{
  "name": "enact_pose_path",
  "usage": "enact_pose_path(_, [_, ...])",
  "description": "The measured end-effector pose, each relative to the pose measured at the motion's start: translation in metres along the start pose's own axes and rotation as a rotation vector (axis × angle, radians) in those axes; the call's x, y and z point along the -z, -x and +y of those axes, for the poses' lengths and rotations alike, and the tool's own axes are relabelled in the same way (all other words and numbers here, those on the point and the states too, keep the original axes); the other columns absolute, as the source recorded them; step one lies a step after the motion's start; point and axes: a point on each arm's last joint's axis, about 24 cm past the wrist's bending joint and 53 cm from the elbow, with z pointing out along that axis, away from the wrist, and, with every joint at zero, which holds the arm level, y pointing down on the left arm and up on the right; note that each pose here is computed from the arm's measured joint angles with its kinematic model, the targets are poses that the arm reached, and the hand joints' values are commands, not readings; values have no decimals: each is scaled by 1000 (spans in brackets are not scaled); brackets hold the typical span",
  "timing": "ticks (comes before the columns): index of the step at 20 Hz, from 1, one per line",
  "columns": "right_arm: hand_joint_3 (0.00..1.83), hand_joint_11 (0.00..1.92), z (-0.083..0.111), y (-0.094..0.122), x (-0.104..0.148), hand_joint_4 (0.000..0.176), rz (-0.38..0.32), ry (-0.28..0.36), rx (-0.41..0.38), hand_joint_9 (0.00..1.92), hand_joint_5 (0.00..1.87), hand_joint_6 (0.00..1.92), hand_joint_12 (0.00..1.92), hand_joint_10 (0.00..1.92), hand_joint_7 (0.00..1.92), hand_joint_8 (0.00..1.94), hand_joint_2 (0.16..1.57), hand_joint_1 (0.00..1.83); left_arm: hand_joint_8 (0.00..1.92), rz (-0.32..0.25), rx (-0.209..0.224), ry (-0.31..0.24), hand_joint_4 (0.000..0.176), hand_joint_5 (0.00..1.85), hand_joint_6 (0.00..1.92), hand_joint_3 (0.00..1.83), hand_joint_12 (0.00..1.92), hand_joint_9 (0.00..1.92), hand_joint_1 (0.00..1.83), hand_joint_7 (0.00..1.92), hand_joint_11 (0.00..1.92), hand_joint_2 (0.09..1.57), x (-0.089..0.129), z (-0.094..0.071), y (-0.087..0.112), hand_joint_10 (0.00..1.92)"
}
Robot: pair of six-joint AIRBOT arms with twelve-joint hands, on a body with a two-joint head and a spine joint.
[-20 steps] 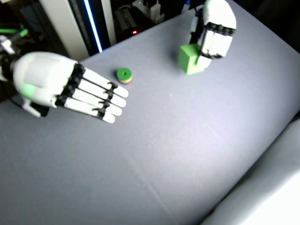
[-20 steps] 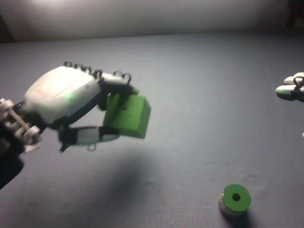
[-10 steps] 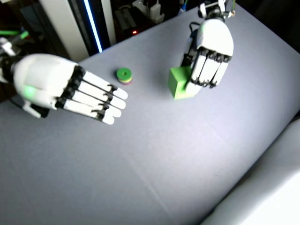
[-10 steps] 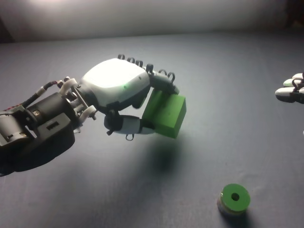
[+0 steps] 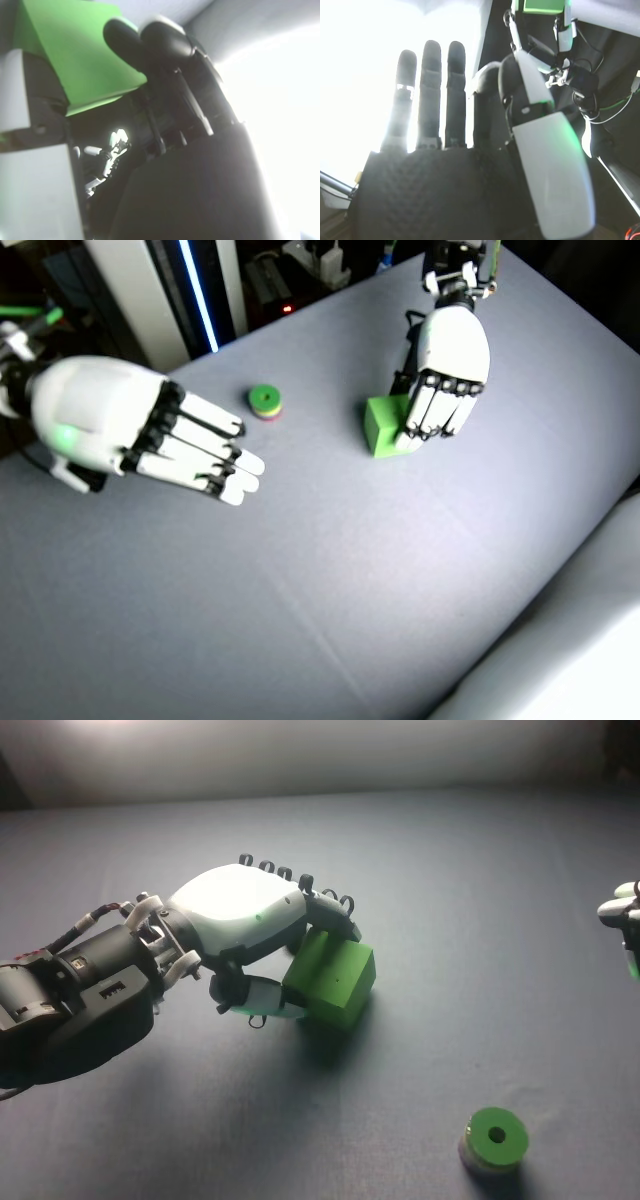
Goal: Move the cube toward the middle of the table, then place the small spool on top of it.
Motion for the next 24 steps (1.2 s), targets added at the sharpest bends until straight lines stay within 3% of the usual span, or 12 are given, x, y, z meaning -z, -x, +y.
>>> enact_pose_path(2, [1, 117, 0, 0, 0, 22, -1, 0, 0, 580, 564, 1599, 959, 4, 656, 8, 1355, 871, 0, -2, 5, 7, 60, 306, 0, 1, 641, 181, 1151, 190, 21, 982, 1, 2, 0, 0])
enact_pose_path(3, [0, 115, 0, 0, 0, 33, 0, 0, 0, 578, 565, 1597, 956, 2, 653, 5, 1354, 865, 0, -4, 5, 9, 73, 277, 0, 1, 604, 126, 1151, 142, 3, 981, 3, 3, 1, 0])
enact_pose_path(4, [0, 131, 1, 0, 0, 6, 2, 2, 0, 593, 571, 1589, 961, 6, 662, 6, 1352, 886, 0, -16, 9, 6, 84, 239, 0, 4, 482, 67, 1137, 86, 0, 1000, 7, 3, 4, 0])
enact_pose_path(7, [0, 85, 6, -4, -1, 0, 16, 24, -4, 568, 598, 1550, 1011, 0, 652, 0, 1333, 925, 9, -61, 16, -8, 107, 205, 3, 0, 233, 4, 1163, 38, 0, 1004, 23, 0, 17, 1])
enact_pose_path(8, [0, 58, 11, -5, -2, 0, 25, 42, -5, 550, 546, 660, 1024, 17, 630, 12, 1308, 898, 10, -80, 6, -10, 147, 174, 1, 7, 233, 11, 1084, 48, 0, 1020, 31, -1, 23, 4])
enact_pose_path(10, [0, 201, 21, -12, -6, 0, 55, 81, -2, 630, 623, 81, 913, 14, 666, 4, 1280, 919, 1, -119, 10, -5, 175, 133, 0, 8, 199, 6, 994, 38, 0, 1032, 52, 3, 31, 0])
enact_pose_path(14, [0, 261, 45, -41, -14, 0, 175, 157, 29, 601, 585, 2, 916, 0, 571, 0, 1160, 813, 2, -139, 21, 39, 170, 132, 4, 0, 207, 52, 985, 47, 0, 1073, 96, 13, 27, 1])
enact_pose_path(16, [0, 329, 50, -58, -15, 1, 241, 175, 31, 631, 502, 0, 945, 6, 503, 0, 1112, 771, 1, -146, 9, 47, 118, 153, 8, 0, 184, 51, 1015, 50, 0, 1055, 109, 11, 25, 0])
enact_pose_path(18, [0, 450, 54, -72, -16, 38, 305, 189, 49, 715, 511, 3, 911, 20, 493, 1, 1033, 836, 2, -168, 14, 49, 88, 162, 2, 0, 149, 51, 1044, 63, 6, 1055, 127, 9, 27, 2])
enact_pose_path(21, [0, 439, 60, -97, -21, 36, 394, 209, 70, 701, 510, 1, 903, 7, 474, 3, 998, 857, 2, -229, 25, 90, 126, 144, 2, 0, 102, 48, 1053, 76, 0, 1036, 162, 16, 39, 4])
enact_pose_path(23, [0, 407, 68, -121, -24, 31, 465, 237, 99, 698, 514, 0, 930, 10, 479, 2, 958, 866, 1, -290, 46, 164, 118, 163, 4, 1, 18, 31, 1053, 83, 0, 1043, 188, 33, 47, 1])
enact_pose_path(24, [0, 359, 70, -128, -24, 50, 483, 246, 104, 683, 515, 0, 936, 3, 470, 0, 943, 838, 1, -311, 50, 193, 107, 171, 5, 2, 38, 45, 1070, 79, 67, 1048, 197, 40, 50, 8])
